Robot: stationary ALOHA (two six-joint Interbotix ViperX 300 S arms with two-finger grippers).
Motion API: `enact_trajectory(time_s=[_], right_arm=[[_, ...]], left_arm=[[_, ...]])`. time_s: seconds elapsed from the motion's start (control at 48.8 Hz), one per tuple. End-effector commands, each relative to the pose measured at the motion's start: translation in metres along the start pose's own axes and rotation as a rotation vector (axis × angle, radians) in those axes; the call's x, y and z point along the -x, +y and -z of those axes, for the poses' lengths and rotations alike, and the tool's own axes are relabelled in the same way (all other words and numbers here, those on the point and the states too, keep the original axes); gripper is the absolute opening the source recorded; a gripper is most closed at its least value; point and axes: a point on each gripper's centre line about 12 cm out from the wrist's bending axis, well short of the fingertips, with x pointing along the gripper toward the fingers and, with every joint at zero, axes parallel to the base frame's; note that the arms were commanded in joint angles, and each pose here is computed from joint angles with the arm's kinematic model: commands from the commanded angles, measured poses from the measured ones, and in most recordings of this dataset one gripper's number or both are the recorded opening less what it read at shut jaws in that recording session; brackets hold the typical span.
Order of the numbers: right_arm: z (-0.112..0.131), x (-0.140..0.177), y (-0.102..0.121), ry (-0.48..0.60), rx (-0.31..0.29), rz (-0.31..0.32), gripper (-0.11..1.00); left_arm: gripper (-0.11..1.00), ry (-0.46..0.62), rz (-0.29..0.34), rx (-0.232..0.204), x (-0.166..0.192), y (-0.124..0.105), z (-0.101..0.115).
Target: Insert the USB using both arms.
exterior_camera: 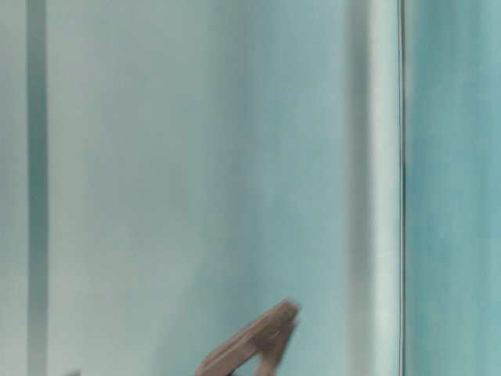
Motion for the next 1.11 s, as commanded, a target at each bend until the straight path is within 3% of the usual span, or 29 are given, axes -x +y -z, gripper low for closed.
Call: enact_trajectory(time_s=[0.0, 0.062, 0.144, 0.287, 0.554, 0.738, 0.903, 1.087], right_arm=[[-0.004, -0.001, -0.004, -0.029, 0.001, -0.033, 0.74], [0.004, -0.001, -0.008, -0.021, 0.009, -0.044, 0.74], [0.018, -0.002, -0.008, 0.004, 0.035, -0.068, 0.74], [0.044, -0.003, -0.010, 0.060, 0.125, -0.094, 0.74], [0.076, -0.024, -0.015, 0.208, 0.314, -0.092, 0.74], [0.087, -0.042, -0.016, 0.291, 0.330, -0.093, 0.74], [0.095, -0.042, -0.018, 0.319, 0.329, -0.091, 0.74], [0.098, -0.041, -0.019, 0.324, 0.328, -0.092, 0.74]], left_arm=[[0.72, -0.153, -0.003, -0.029, 0.021, 0.000, -0.009], [0.72, -0.258, -0.014, -0.069, 0.037, 0.002, -0.010], [0.72, -0.307, -0.025, -0.115, 0.050, 0.004, -0.004], [0.72, -0.242, -0.023, -0.179, 0.055, 0.005, 0.013], [0.72, -0.070, -0.014, -0.195, 0.046, 0.008, 0.051], [0.72, 0.088, -0.002, -0.209, 0.033, 0.009, 0.076], [0.72, 0.103, -0.008, -0.252, 0.029, 0.012, 0.085], [0.72, 0.099, -0.015, -0.256, 0.031, 0.014, 0.093]])
